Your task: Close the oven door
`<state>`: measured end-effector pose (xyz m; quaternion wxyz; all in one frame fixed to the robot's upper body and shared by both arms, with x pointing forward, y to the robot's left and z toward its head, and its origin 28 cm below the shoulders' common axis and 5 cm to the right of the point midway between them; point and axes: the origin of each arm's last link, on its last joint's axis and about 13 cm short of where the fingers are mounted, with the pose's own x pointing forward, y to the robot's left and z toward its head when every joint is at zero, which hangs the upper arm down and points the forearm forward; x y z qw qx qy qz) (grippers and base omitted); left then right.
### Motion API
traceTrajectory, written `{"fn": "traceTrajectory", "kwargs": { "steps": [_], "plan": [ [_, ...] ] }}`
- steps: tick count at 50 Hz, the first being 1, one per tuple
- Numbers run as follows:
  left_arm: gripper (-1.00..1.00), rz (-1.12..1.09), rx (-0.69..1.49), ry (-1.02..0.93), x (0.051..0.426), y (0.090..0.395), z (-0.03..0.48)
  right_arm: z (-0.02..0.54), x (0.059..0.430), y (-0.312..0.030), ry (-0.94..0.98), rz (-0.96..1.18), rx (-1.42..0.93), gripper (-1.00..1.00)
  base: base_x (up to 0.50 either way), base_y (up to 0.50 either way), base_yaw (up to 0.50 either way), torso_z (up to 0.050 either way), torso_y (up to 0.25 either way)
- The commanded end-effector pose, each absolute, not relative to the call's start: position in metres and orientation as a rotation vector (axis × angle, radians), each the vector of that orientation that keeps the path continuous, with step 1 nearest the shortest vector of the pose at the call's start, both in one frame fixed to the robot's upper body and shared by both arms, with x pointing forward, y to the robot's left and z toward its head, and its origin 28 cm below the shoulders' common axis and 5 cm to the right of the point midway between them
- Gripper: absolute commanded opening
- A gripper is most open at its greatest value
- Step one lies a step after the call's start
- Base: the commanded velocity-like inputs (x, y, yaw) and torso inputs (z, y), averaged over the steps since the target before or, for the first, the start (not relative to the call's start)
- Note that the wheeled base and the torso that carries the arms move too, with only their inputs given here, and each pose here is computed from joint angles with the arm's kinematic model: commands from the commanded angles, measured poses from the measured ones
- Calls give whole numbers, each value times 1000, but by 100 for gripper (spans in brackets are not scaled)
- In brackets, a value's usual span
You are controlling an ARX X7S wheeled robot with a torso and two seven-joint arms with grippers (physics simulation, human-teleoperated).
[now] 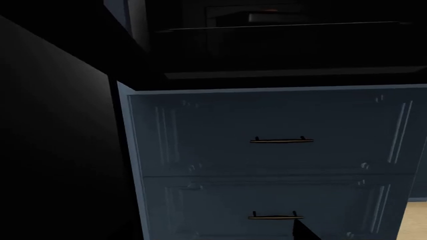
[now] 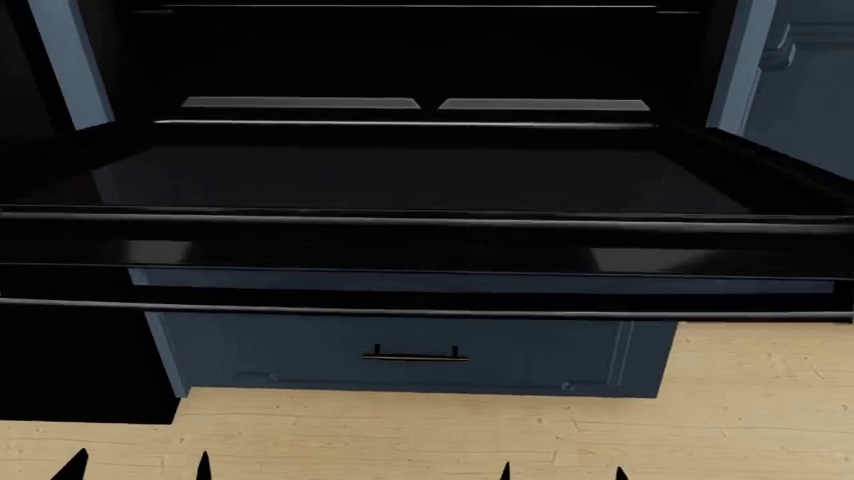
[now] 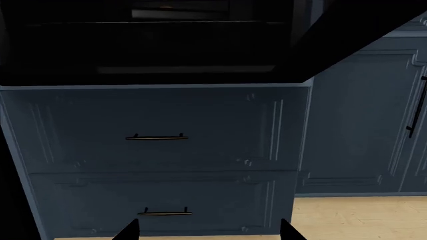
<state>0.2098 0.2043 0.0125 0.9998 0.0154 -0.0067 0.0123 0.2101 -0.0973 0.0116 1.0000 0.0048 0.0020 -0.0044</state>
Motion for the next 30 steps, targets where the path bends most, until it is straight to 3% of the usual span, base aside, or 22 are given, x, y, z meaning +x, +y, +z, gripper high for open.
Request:
{"fn": "traceTrajectory", "kwargs": {
  "steps": [1,30],
  "plan": [
    [100,24,32,-15,210,204,13,12,210,-97,1,-9,11,100,441,0,0,0,0],
    [100,25,33,-15,210,204,13,11,211,-98,4,-12,14,100,312,0,0,0,0]
  ]
}}
